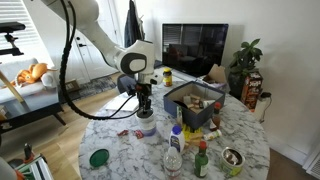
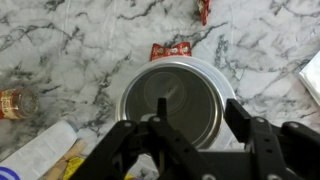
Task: Remove the silver cup from the clear cup and put two red sachets in the clear cup then place the silver cup back in the clear cup.
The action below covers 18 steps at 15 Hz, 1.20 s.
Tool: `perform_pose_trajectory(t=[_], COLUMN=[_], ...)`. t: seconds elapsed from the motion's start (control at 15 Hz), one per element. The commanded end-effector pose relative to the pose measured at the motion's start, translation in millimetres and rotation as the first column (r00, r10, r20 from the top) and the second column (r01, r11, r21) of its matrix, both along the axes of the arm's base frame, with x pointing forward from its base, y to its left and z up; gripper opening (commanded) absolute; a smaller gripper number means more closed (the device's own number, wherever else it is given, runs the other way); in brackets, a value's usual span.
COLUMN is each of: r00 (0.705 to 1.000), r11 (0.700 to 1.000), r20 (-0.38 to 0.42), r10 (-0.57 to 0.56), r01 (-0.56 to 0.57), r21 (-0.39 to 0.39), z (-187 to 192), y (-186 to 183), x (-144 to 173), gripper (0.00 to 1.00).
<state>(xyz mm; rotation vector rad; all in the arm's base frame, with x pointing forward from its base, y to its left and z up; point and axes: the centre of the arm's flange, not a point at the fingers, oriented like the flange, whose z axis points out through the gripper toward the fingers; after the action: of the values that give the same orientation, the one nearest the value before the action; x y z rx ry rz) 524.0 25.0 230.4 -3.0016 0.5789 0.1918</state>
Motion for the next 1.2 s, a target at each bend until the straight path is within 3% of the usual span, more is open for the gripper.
perform_pose_trajectory(t=[0.0,0.2,0.27,0.33,0.4,0.6,0.67,0.73,0.87,1.13], r00=[0.999,0.999,0.999,0.999,0.999,0.998,0.998,0.998,0.998,0.998], r11=[0.999,0.999,0.999,0.999,0.999,0.998,0.998,0.998,0.998,0.997], r20=[0.016,0.023,0.024,0.026,0.025,0.021,0.021,0.020,0.020,0.020], r10=[-0.031,-0.040,-0.041,-0.045,-0.047,-0.055,-0.057,-0.057,-0.060,-0.065], r01=[0.031,0.039,0.040,0.044,0.046,0.055,0.056,0.057,0.059,0.065], r21=[0.015,0.020,0.021,0.023,0.025,0.027,0.028,0.029,0.030,0.034], z=[-11.0,-10.7,-10.9,-11.1,-12.1,-14.9,-15.5,-16.0,-16.6,-17.3], y=[-2.3,-2.6,-2.7,-3.1,-3.6,-5.4,-5.8,-6.2,-6.8,-7.2], x=[4.5,6.4,6.8,7.1,7.1,7.3,7.6,7.7,8.2,9.4], gripper=[0.47,0.43,0.50,0.70,0.71,0.91,0.87,0.62,0.59,0.29])
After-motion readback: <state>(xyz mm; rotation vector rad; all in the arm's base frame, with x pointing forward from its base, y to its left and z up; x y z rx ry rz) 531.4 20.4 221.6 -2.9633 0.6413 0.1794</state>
